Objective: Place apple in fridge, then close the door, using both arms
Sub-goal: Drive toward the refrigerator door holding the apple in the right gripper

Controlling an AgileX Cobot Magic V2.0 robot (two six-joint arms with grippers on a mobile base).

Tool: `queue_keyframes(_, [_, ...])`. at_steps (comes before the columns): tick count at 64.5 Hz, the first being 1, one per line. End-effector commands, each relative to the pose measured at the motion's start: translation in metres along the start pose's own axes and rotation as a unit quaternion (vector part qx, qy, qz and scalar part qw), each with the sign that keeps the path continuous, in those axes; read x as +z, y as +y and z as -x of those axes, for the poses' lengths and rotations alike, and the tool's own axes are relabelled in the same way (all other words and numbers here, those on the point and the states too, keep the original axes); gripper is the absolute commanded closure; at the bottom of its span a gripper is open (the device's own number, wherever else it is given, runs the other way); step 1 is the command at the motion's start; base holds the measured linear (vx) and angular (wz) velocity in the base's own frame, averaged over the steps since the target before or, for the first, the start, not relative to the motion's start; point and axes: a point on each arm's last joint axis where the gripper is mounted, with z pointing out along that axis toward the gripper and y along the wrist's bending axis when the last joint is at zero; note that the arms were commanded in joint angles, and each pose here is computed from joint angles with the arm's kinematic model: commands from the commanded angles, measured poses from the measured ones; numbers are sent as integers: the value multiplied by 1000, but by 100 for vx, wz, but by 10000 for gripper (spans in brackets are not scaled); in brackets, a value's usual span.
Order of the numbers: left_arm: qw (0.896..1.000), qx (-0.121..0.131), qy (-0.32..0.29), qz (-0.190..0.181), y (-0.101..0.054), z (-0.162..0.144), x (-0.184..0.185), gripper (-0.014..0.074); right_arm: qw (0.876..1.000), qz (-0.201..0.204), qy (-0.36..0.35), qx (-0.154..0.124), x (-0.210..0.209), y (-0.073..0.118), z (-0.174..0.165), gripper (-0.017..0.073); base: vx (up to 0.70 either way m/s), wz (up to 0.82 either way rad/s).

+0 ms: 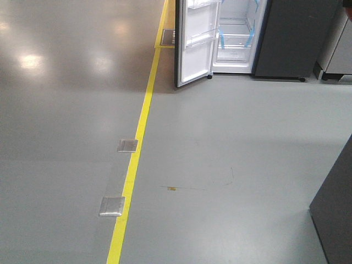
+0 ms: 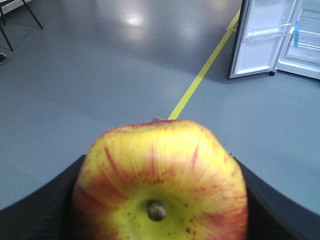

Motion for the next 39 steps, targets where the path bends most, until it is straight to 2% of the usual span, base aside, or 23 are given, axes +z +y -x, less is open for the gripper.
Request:
queue_keyframes(1, [1000,-2,-28,-9,0,-2,0,600,998,-8,-58,-7,-14,5,13,547,24,-4])
queue_keyframes(39, [1000,-2,-28,-9,0,-2,0,600,998,-8,-57,-7,-14,5,13,547,23,-4])
